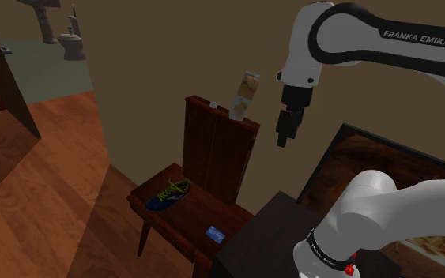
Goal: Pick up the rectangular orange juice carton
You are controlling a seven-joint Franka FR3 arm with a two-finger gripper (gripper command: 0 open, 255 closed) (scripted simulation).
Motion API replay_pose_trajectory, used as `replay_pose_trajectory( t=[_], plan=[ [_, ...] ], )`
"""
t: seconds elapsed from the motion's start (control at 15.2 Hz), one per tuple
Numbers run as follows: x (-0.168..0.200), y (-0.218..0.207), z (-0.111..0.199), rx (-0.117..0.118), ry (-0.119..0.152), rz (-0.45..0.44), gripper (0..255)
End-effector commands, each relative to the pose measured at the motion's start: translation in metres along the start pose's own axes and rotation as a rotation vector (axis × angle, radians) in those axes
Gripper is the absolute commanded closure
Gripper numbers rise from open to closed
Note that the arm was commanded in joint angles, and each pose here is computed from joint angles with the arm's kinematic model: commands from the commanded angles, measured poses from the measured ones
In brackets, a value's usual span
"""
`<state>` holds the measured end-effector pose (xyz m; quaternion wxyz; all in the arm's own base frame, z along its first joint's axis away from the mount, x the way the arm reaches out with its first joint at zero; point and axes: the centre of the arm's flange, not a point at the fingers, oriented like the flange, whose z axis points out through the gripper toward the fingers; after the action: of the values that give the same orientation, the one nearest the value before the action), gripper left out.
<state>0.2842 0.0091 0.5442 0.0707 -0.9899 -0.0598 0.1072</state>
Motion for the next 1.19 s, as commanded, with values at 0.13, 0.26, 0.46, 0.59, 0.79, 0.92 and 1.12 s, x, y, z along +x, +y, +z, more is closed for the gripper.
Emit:
replay_pose_trajectory(
  t=[0.13,0.26,0.46,0.59,0.79,0.92,1.12],
  plan=[
    [0.017,0.003,-0.008,-0.002,0.052,0.073,0],
    [0.033,0.006,-0.017,-0.004,0.104,0.146,0],
    [0.056,0.014,-0.031,-0.006,0.183,0.256,0],
    [0.070,0.020,-0.042,-0.008,0.235,0.329,0],
    [0.089,0.032,-0.060,-0.011,0.313,0.439,0],
    [0.100,0.040,-0.072,-0.012,0.365,0.512,0],
    [0.114,0.055,-0.092,-0.015,0.444,0.622,0]
  ],
)
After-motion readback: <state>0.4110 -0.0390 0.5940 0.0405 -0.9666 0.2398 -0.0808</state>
